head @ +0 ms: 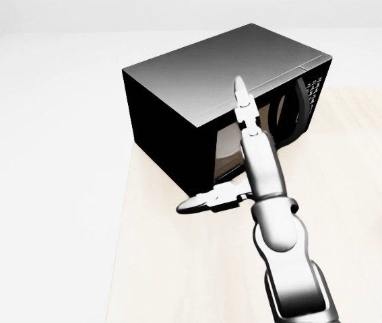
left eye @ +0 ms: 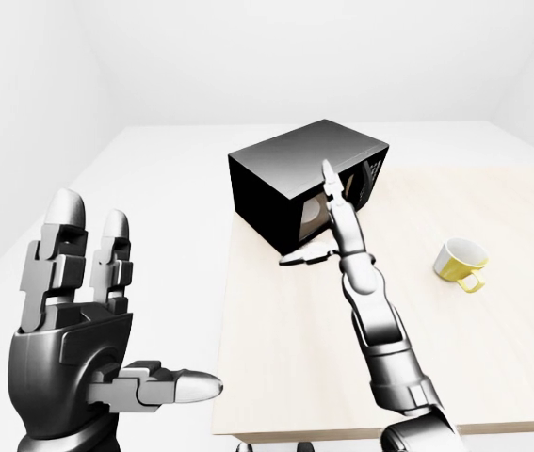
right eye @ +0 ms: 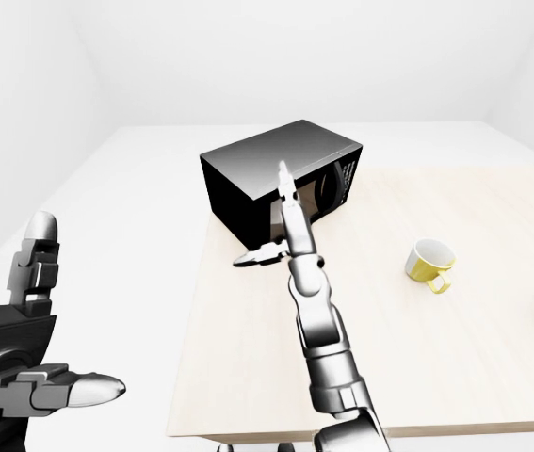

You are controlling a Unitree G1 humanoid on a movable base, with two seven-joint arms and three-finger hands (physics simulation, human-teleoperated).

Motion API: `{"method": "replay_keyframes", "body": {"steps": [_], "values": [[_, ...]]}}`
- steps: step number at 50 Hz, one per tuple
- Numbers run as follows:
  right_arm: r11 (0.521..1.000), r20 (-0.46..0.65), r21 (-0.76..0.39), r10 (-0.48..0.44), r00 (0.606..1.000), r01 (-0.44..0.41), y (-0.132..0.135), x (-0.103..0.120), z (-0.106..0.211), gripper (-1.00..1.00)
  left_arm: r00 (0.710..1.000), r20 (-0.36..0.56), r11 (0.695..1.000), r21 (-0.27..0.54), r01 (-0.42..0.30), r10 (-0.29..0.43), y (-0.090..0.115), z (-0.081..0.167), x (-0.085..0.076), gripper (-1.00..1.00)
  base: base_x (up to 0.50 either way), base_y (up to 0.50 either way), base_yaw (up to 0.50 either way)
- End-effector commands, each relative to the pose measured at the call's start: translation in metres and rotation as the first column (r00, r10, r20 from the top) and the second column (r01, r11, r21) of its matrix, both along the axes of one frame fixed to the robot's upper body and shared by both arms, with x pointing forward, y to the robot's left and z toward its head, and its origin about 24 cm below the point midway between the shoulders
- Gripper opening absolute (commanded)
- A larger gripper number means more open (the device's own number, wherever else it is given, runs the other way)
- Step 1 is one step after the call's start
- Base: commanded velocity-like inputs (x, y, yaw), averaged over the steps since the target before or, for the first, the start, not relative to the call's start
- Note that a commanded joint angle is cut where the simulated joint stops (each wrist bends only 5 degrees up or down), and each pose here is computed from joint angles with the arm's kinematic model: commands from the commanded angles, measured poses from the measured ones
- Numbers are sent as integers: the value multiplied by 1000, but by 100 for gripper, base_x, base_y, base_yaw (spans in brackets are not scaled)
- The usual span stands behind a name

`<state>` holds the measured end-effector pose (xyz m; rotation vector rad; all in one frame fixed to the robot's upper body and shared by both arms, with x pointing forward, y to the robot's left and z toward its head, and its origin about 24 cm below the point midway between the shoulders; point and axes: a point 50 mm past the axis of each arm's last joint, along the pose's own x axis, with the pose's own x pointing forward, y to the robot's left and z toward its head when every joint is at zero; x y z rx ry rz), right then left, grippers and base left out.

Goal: Close the microwave.

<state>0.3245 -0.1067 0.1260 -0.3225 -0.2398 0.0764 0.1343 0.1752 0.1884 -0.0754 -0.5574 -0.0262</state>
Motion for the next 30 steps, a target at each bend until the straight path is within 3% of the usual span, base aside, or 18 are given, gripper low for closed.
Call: {"method": "replay_keyframes", "body": {"steps": [1, 7, 15, 22, 26, 30], "values": [[999, 234, 43, 12, 972, -23, -6, -62, 38, 100, 1000, -7, 1000, -1, 2, -2, 0, -1, 0, 100, 0, 0, 0], [997, 255, 75, -3, 967, -17, -13, -89, 38, 100, 1000, -6, 1000, 0, 2, -2, -1, -1, 0, 100, 0, 0, 0], [991, 191, 137, -34, 981, 8, -22, -116, 23, 100, 1000, -8, 1000, 2, 5, -5, -2, -1, 0, 100, 0, 0, 0], [984, 139, 171, -69, 988, 44, -32, -126, 14, 100, 1000, 9, 1000, 2, 0, 0, -1, 1, 1, 100, 0, 0, 0], [983, 174, 179, -75, 982, 43, -34, -131, 21, 100, 1000, 1, 1000, 2, 4, -4, -1, 0, 0, 100, 0, 0, 0], [976, 83, 201, -101, 991, 82, -40, -127, 2, 100, 1000, 12, 1000, 8, 1, -1, -2, 1, 1, 100, 0, 0, 0]]}}
